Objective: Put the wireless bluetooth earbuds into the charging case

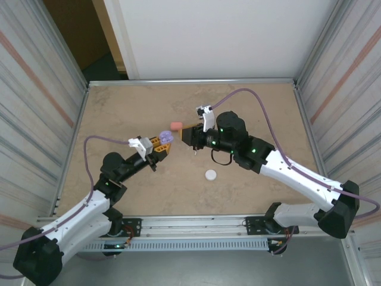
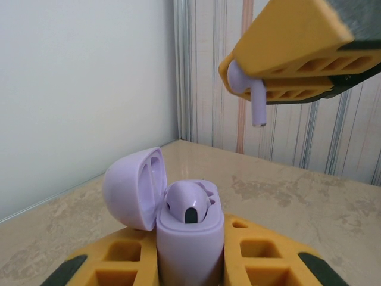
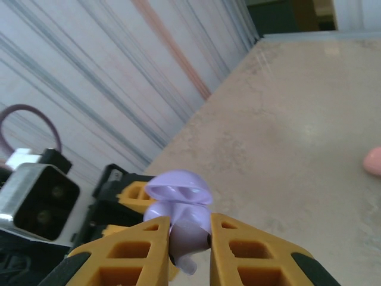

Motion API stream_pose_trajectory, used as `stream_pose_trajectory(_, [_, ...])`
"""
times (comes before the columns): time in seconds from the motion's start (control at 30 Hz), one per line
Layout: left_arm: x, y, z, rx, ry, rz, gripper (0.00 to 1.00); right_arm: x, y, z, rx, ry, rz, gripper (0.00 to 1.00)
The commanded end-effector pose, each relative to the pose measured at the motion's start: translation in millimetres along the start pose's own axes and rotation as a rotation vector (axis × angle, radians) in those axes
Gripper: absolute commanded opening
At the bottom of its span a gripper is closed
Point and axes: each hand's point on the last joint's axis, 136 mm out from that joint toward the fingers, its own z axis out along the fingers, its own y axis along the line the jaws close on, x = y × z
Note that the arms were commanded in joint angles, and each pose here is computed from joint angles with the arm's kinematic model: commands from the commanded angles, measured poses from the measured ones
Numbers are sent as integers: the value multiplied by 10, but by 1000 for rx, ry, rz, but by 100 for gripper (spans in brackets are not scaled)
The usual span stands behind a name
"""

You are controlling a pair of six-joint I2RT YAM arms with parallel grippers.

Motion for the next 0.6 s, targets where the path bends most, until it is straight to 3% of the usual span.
stream_pose_trajectory(0.0, [-231, -36, 16, 19, -69, 11, 0, -119, 129, 41, -31, -67, -43, 20])
stream_pose_trajectory(0.57, [-223, -42, 4, 21, -72, 4, 0, -85, 192, 267, -29, -63, -78, 19])
